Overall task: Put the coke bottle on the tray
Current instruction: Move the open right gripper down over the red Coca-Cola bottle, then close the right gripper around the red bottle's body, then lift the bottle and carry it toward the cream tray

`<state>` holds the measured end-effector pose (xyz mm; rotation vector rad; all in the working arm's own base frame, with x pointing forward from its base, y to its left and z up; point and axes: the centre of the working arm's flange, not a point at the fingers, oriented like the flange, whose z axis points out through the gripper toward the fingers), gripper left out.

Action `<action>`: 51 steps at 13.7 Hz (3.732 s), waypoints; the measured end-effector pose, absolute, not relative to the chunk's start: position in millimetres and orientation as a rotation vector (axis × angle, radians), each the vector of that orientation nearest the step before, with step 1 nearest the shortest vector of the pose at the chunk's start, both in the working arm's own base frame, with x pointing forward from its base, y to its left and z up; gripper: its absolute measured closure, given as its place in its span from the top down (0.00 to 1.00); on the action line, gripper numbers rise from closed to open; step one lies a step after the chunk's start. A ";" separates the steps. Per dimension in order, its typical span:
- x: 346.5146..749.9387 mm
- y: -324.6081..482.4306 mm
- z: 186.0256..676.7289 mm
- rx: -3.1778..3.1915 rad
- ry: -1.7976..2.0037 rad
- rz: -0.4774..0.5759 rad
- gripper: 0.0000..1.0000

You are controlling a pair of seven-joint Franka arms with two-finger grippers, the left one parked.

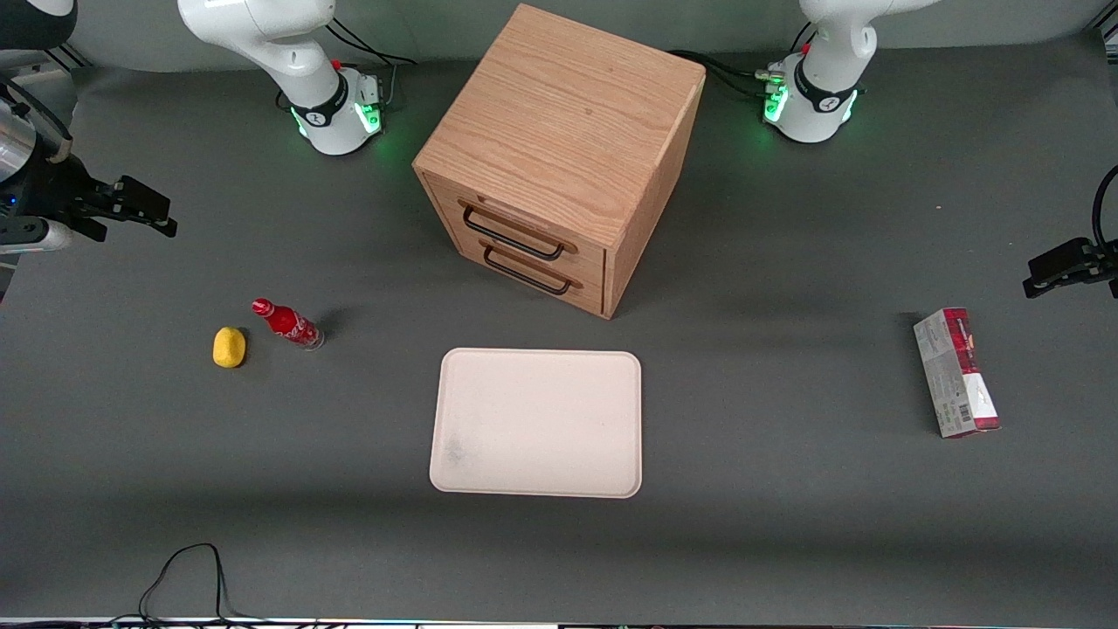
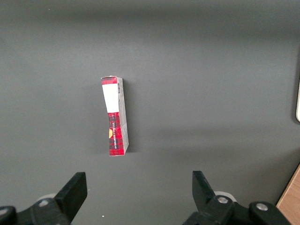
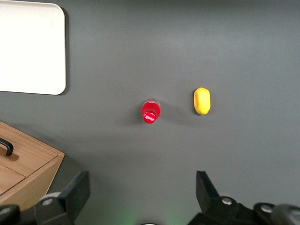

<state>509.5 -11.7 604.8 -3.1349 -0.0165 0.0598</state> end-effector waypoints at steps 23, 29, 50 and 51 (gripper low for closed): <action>510.7 -12.9 302.6 -3.155 0.012 -0.072 1.00; 507.5 -5.9 303.5 -3.139 0.018 -0.032 1.00; 617.1 82.6 552.2 -3.118 -0.211 0.045 0.37; 627.9 96.8 564.0 -3.111 -0.246 0.055 0.37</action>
